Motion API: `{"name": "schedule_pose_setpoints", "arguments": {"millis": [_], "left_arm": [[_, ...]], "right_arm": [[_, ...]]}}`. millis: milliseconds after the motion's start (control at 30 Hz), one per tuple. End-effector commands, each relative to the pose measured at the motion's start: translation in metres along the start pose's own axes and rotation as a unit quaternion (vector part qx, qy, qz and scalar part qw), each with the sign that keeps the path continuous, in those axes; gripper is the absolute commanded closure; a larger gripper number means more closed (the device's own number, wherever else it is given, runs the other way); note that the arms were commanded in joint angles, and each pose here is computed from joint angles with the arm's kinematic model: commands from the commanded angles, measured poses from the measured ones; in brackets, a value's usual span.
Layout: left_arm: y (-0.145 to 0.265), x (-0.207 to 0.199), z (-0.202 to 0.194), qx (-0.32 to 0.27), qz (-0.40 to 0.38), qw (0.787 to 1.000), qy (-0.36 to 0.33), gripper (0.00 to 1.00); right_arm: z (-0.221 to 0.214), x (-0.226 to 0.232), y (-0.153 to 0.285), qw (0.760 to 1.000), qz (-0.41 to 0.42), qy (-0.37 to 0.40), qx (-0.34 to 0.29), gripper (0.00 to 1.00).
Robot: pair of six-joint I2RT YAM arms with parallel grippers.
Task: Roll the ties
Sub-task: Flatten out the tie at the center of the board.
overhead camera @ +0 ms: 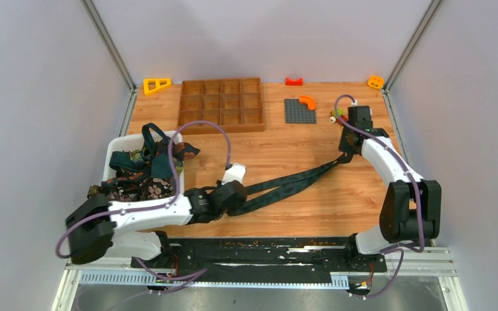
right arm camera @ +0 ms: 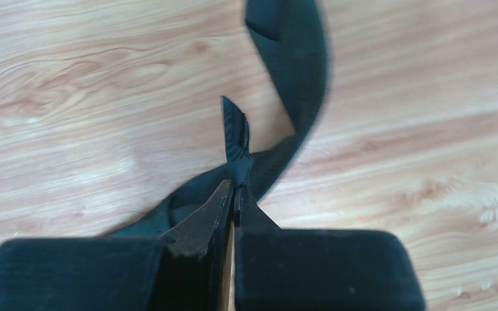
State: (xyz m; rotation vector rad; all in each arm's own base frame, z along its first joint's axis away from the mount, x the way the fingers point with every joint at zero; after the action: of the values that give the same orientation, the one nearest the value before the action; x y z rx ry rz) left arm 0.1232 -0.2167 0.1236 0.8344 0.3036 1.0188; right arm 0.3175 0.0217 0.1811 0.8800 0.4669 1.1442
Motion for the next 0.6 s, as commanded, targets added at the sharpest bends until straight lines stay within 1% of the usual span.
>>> {"name": "schedule_pose_setpoints", "arguments": {"millis": [0, 67, 167, 267, 333, 367, 400, 433, 500, 533, 567], "left_arm": [[0.022, 0.026, -0.002, -0.092, 0.046, 0.992, 0.071, 1.00], [0.028, 0.035, -0.012, -0.114, 0.048, 0.988, 0.091, 0.97], [0.034, 0.047, -0.026, -0.143, 0.055, 0.981, 0.119, 0.94], [0.035, 0.058, -0.046, -0.160, 0.068, 0.971, 0.166, 0.91], [0.037, 0.066, -0.056, -0.171, 0.083, 0.959, 0.212, 0.89], [0.037, 0.069, -0.063, -0.174, 0.090, 0.953, 0.230, 0.83], [0.037, 0.072, -0.067, -0.181, 0.091, 0.949, 0.243, 0.75], [0.038, 0.075, -0.071, -0.186, 0.091, 0.945, 0.253, 0.63], [0.040, 0.078, -0.076, -0.197, 0.086, 0.940, 0.264, 0.47], [0.042, 0.080, -0.077, -0.203, 0.082, 0.939, 0.266, 0.40], [0.044, 0.082, -0.078, -0.205, 0.081, 0.938, 0.267, 0.36]], "right_arm": [[0.009, -0.035, 0.000, 0.992, 0.025, -0.110, -0.050, 1.00], [0.011, -0.048, 0.001, 0.987, 0.034, -0.141, -0.062, 1.00], [0.014, -0.056, 0.001, 0.984, 0.044, -0.154, -0.079, 1.00], [0.013, -0.058, -0.006, 0.984, 0.049, -0.158, -0.074, 1.00], [0.012, -0.056, -0.011, 0.983, 0.066, -0.158, -0.062, 1.00], [0.012, -0.056, -0.013, 0.983, 0.069, -0.159, -0.060, 1.00], [0.011, -0.056, -0.015, 0.983, 0.072, -0.158, -0.059, 1.00], [0.011, -0.055, -0.015, 0.982, 0.078, -0.158, -0.060, 1.00], [0.009, -0.055, -0.016, 0.982, 0.082, -0.161, -0.062, 1.00], [0.008, -0.055, -0.016, 0.981, 0.083, -0.163, -0.064, 1.00], [0.006, -0.055, -0.016, 0.981, 0.083, -0.166, -0.065, 1.00]]}}
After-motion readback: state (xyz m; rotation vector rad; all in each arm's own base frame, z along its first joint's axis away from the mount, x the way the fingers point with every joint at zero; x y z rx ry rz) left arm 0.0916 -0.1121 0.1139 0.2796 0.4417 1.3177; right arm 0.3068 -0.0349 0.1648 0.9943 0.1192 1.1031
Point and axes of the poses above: each gripper's point midway between its finger pads, its own y axis back along the fingers, its own x axis along the line the jaws close on, z = x × y, the point moved 9 cm from there along y, back along the fingers, and after that the axes turned 13 degrees about -y, right-handed, at the moved point
